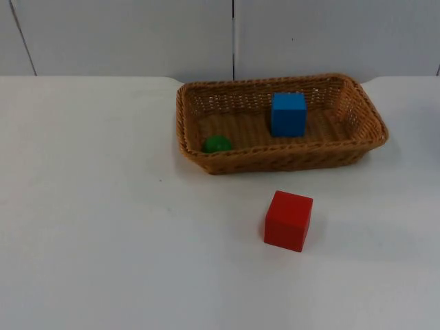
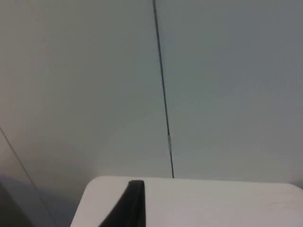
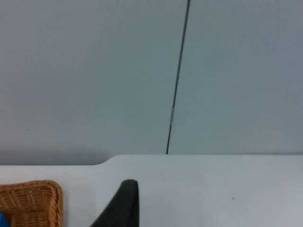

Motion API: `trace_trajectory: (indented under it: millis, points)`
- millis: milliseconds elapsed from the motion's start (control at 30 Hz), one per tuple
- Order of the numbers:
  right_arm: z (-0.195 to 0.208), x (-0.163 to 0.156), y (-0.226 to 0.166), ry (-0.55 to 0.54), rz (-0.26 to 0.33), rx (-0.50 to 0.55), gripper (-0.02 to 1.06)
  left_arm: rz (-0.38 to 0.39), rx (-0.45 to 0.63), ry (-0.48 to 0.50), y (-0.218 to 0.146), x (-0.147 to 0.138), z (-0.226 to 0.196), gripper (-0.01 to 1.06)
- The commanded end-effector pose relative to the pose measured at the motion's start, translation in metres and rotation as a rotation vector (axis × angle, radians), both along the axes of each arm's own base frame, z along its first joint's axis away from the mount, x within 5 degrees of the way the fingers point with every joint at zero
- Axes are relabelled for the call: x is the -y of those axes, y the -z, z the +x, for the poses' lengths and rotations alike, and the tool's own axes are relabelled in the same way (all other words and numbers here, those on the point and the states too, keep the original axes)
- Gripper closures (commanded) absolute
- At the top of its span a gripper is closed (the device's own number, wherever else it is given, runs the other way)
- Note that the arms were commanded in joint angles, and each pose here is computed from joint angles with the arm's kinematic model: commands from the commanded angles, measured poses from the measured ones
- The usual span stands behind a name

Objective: Place all geometric objects except the red cube into the basket.

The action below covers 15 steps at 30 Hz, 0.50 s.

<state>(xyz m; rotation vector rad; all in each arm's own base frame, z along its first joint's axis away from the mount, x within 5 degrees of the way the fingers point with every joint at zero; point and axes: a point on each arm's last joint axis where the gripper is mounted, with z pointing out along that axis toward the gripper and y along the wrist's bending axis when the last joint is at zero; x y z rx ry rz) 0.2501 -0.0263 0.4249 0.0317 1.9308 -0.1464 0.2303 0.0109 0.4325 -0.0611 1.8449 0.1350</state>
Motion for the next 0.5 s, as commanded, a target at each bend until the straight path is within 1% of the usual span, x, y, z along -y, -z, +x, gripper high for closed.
trace_trajectory:
  millis: [0, 33, 67, 133, 200, 233, 267, 300, 367, 400, 433, 467]
  points:
    - [-0.022, -0.006, -0.015, -0.028, -0.016, 0.037, -0.01, -0.029, 0.014, 0.04, -0.005, 0.004, -0.015, 0.02]
    - [-0.036, -0.01, -0.022, -0.041, -0.017, 0.056, -0.01, -0.048, 0.035, 0.046, -0.011, 0.005, -0.026, 0.02]
    - [-0.036, -0.01, -0.022, -0.041, -0.017, 0.056, -0.01, -0.048, 0.035, 0.046, -0.011, 0.005, -0.026, 0.02]
    - [-0.071, -0.016, -0.035, -0.058, -0.02, 0.11, -0.01, -0.057, 0.067, 0.043, -0.021, 0.005, -0.05, 0.02]
    - [-0.114, -0.018, -0.047, -0.053, -0.021, 0.18, -0.01, -0.031, 0.127, 0.043, -0.033, 0.004, -0.083, 0.02]
    - [-0.114, -0.018, -0.047, -0.053, -0.021, 0.18, -0.01, -0.031, 0.127, 0.043, -0.033, 0.004, -0.083, 0.02]
    - [-0.144, -0.018, -0.053, -0.042, -0.04, 0.234, -0.01, -0.015, 0.168, 0.037, -0.04, 0.003, -0.102, 0.02]
    - [-0.164, -0.016, -0.055, -0.019, -0.056, 0.255, -0.01, 0.008, 0.22, 0.024, -0.046, 0.002, -0.133, 0.02]
    - [-0.205, -0.013, -0.053, 0.033, -0.089, 0.261, -0.01, 0.047, 0.254, -0.001, -0.049, -0.001, -0.169, 0.02]
    - [-0.205, -0.013, -0.053, 0.033, -0.089, 0.261, -0.01, 0.047, 0.254, -0.001, -0.049, -0.001, -0.169, 0.02]
    - [-0.224, -0.013, -0.052, 0.048, -0.096, 0.28, -0.01, 0.059, 0.288, -0.006, -0.05, -0.002, -0.188, 0.02]
    - [-0.249, -0.013, -0.05, 0.054, -0.09, 0.316, -0.01, 0.067, 0.336, -0.004, -0.052, -0.002, -0.206, 0.02]
